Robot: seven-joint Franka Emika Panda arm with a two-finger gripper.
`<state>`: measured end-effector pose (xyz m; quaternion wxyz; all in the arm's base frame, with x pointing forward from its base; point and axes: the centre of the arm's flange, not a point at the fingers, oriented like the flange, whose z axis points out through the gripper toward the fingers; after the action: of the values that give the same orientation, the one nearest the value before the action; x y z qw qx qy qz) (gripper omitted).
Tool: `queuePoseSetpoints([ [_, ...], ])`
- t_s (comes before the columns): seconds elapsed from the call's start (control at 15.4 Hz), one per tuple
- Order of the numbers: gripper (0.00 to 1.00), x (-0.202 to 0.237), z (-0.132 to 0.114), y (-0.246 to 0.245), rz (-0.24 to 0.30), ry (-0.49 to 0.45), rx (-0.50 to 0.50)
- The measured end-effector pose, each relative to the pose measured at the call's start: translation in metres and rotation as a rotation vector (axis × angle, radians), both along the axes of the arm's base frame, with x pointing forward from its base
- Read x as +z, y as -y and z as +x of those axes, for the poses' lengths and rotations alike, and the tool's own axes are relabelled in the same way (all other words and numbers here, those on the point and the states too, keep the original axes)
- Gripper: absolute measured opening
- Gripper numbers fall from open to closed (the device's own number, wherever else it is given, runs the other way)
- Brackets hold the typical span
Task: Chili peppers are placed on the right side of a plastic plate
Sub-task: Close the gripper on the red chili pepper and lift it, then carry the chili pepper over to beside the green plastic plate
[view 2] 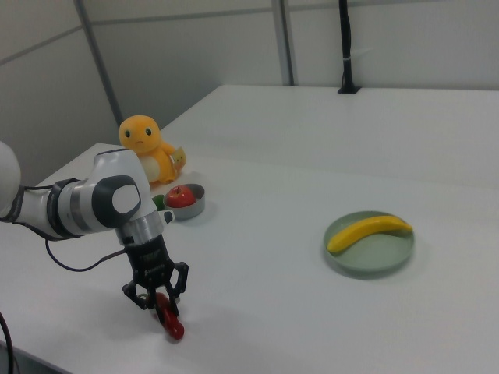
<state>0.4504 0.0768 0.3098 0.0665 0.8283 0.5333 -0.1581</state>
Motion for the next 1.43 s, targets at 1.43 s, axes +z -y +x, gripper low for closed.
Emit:
queuePoseSetpoints([
  [1.43, 0.30, 0.187, 0.147, 0.184, 0.290, 0.346, -0.626],
])
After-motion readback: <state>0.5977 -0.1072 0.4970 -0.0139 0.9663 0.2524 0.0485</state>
